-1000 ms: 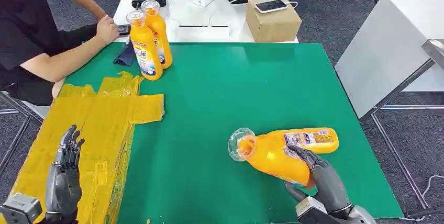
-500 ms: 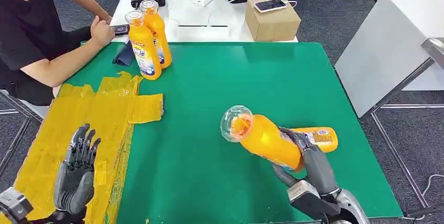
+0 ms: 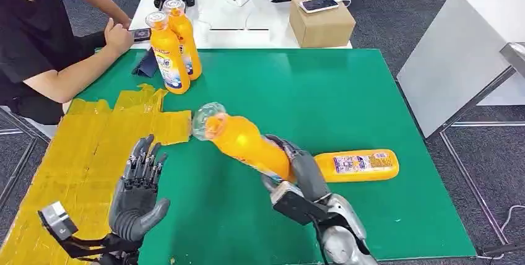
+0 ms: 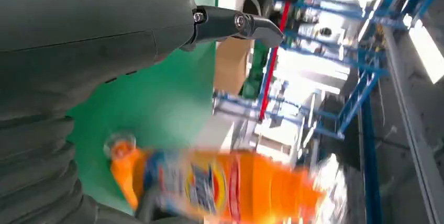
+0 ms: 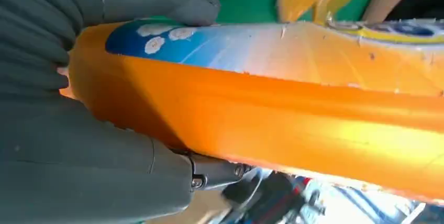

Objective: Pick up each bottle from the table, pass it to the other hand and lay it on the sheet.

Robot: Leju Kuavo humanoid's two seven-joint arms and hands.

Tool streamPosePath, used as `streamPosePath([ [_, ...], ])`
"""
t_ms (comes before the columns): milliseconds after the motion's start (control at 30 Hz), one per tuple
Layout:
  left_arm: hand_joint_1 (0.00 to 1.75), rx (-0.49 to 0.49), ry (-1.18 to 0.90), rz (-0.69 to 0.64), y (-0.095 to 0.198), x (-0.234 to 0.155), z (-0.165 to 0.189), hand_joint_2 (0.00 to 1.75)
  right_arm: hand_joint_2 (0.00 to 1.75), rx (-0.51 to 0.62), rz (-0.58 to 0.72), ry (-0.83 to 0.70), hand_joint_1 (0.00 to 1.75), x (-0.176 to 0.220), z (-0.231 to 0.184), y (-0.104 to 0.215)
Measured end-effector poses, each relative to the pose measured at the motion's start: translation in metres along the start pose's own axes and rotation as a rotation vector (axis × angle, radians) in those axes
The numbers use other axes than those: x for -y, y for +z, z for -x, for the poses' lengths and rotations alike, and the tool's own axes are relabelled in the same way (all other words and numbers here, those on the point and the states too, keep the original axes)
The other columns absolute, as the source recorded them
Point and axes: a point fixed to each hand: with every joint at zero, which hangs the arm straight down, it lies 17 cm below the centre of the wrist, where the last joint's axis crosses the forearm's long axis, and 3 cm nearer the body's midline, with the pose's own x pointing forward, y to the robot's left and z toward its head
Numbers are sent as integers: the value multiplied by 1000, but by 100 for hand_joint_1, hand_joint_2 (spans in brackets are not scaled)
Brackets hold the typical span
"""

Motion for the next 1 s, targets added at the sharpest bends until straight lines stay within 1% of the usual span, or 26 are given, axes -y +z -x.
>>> streamPosePath([
  [167,0,-16,36,27,-7,13,9,175,175,26,-96,-42,175,-55,-23,-22],
  [400,0,-31,53,38,-7,18,16,175,175,34,-152,-54,175,-84,-31,-30],
  [567,0,-43,42,32,-10,17,21,175,175,54,-221,-61,175,-116,-45,-33],
  [600,0,-48,16,28,-10,17,23,175,175,56,-254,-62,175,-131,-49,-31],
  [700,0,-63,-109,12,-10,11,31,175,175,63,-311,-56,175,-158,-57,-26],
  [833,0,-101,-380,12,-12,2,45,175,175,75,-393,-40,175,-189,-59,-21],
  [1000,0,-135,-443,21,-10,-5,57,175,175,77,-446,-2,175,-201,-49,-20],
])
